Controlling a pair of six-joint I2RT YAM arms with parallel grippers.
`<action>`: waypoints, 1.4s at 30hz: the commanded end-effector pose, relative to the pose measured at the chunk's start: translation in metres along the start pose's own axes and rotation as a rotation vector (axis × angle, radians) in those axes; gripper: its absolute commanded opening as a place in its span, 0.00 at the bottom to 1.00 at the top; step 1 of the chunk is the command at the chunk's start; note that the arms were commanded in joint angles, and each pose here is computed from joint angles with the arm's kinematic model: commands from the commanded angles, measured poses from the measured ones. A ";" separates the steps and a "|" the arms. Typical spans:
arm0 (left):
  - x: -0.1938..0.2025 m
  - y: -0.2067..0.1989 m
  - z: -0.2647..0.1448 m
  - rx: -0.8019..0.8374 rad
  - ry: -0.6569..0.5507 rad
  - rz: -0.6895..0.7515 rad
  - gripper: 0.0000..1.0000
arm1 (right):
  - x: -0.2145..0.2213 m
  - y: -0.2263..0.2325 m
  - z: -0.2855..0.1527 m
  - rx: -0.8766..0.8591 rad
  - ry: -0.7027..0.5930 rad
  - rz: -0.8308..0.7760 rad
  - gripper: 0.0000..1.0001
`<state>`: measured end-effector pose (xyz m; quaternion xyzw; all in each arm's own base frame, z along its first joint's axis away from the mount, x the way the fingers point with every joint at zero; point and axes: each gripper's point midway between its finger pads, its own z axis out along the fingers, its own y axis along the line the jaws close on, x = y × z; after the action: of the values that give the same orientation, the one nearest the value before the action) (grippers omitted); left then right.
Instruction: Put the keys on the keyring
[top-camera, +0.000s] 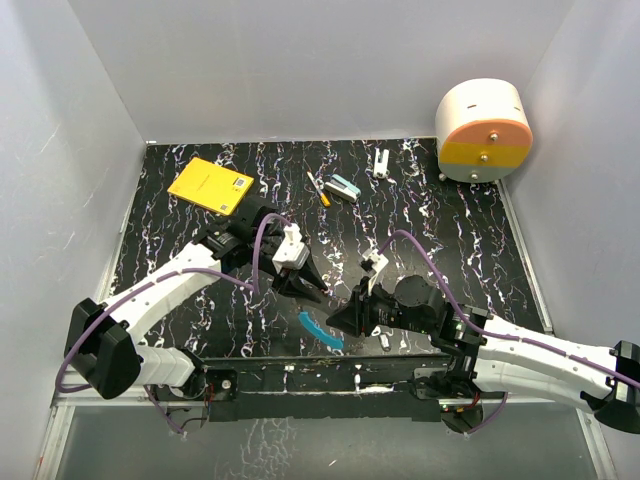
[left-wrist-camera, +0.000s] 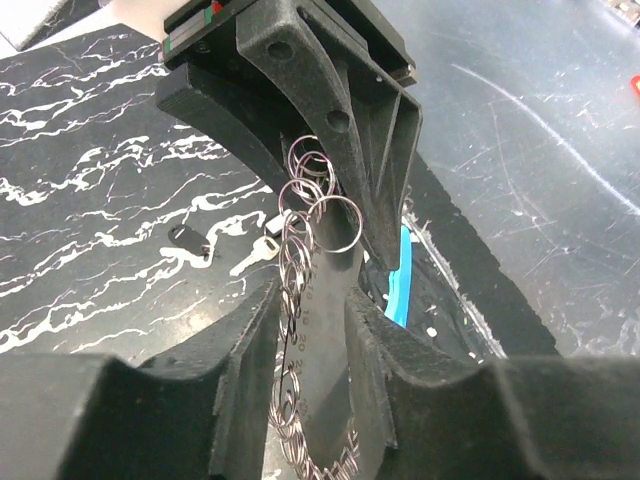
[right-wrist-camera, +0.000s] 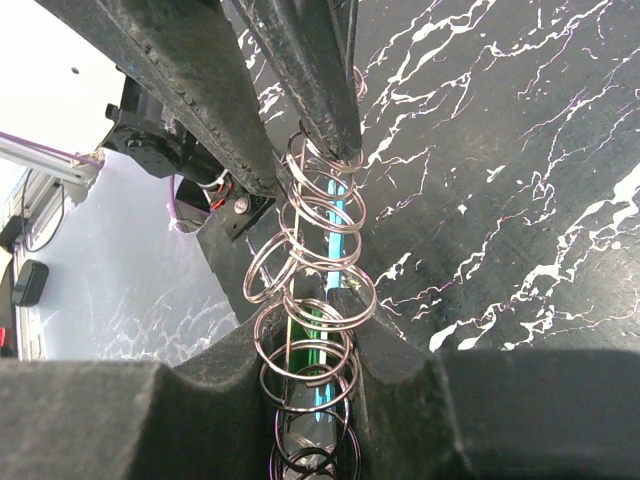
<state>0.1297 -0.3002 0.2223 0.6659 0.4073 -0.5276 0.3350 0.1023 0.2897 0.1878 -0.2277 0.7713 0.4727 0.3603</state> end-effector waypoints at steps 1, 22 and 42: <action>-0.015 -0.001 -0.008 -0.012 0.029 0.080 0.34 | -0.038 0.026 -0.002 -0.086 -0.123 -0.031 0.08; -0.023 -0.015 0.009 0.109 -0.015 0.215 0.61 | -0.042 0.037 0.006 -0.120 -0.094 -0.025 0.08; -0.007 -0.021 0.017 0.149 0.036 0.250 0.56 | -0.046 0.046 0.008 -0.149 -0.085 -0.025 0.08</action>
<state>0.1055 -0.3055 0.2172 0.7429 0.3059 -0.4947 0.3313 0.0991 0.3054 0.1879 -0.2445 0.7732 0.4804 0.3340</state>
